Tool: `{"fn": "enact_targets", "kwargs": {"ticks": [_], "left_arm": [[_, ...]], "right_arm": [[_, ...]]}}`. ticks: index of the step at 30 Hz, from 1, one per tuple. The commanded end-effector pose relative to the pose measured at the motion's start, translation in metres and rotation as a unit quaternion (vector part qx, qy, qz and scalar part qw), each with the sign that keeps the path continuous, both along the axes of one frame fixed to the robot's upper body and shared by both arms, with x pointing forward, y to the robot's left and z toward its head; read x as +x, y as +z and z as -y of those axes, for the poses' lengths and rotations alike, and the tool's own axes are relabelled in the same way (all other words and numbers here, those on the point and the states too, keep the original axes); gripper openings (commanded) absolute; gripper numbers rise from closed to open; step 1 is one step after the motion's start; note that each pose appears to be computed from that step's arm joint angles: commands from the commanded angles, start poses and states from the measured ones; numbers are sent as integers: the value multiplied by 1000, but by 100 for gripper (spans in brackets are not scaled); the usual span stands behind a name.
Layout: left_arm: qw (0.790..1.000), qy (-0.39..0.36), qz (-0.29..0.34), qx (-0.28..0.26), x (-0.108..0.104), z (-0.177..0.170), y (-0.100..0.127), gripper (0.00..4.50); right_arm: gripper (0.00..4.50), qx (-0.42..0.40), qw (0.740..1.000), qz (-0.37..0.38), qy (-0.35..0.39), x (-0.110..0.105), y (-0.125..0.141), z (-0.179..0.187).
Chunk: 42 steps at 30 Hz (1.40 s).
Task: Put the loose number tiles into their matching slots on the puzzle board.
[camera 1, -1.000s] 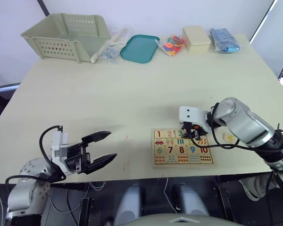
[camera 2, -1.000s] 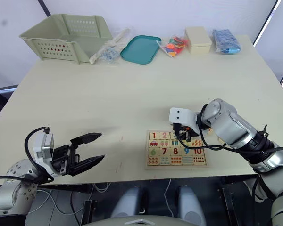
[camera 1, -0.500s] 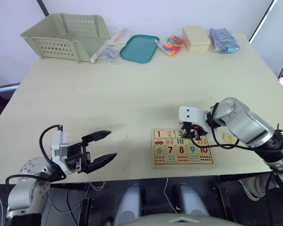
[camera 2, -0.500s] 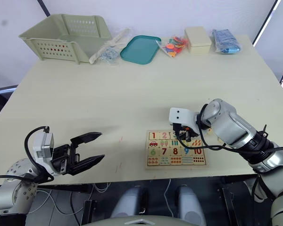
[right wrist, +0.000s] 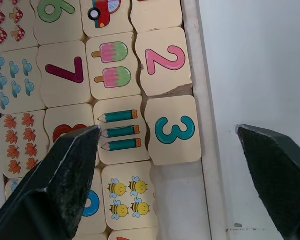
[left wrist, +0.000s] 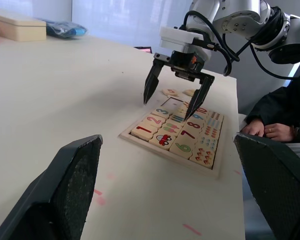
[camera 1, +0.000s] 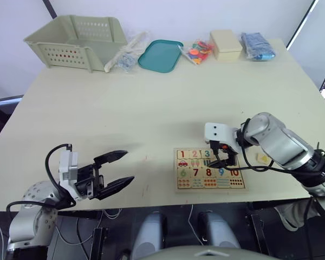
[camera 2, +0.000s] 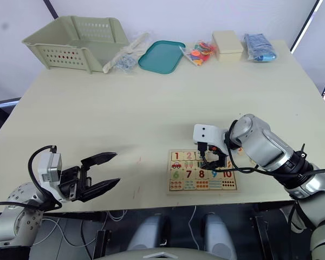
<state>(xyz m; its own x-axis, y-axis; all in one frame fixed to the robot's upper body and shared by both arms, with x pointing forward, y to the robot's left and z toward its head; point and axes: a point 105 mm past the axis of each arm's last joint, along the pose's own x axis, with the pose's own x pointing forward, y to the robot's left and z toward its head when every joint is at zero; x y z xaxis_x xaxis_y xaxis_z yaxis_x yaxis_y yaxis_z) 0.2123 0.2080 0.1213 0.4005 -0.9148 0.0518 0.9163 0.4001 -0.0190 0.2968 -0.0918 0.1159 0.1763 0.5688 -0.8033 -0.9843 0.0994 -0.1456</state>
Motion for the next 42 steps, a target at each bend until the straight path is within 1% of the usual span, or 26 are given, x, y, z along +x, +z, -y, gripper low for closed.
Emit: {"fn": "enact_targets", "kwargs": {"ticks": [1,3,8,10,11,12,13,14,16,17,18,19,20,30,42], "left_arm": [[1000,-3,22,7,-2,1,8,450],[1000,-2,22,7,-2,1,8,450],[1000,-2,23,7,-1,1,8,450],[1000,-2,24,7,0,2,9,450],[1000,-3,24,7,1,2,9,450],[1000,-4,24,7,1,2,9,450],[1000,-4,24,7,2,2,9,450],[1000,-5,24,8,2,2,9,450],[1000,-7,25,8,3,2,10,450],[1000,-8,25,9,4,2,10,450],[1000,-8,25,9,4,2,10,450],[1000,-9,25,9,4,2,10,450],[1000,-9,25,10,4,2,10,450],[1000,-7,25,11,0,3,9,450],[1000,-5,25,14,-2,2,9,450]], "right_arm": [[448,101,994,9,35,-13,31,-11],[448,131,990,20,36,-15,37,-10],[448,168,985,31,-11,-11,36,13],[395,174,984,29,-26,-9,33,20],[345,176,984,28,-25,-10,32,23],[330,176,984,27,-29,-10,30,25],[298,175,984,28,-31,-9,29,26],[248,173,984,28,-35,-8,27,27],[171,163,985,31,-41,-5,23,29],[116,158,986,32,-44,-3,21,30],[84,152,987,34,-47,-2,19,32],[37,145,988,36,-48,0,17,33],[11,140,988,37,-49,1,16,34],[11,98,993,40,-50,9,5,40],[11,91,995,30,-41,7,0,36]]}}
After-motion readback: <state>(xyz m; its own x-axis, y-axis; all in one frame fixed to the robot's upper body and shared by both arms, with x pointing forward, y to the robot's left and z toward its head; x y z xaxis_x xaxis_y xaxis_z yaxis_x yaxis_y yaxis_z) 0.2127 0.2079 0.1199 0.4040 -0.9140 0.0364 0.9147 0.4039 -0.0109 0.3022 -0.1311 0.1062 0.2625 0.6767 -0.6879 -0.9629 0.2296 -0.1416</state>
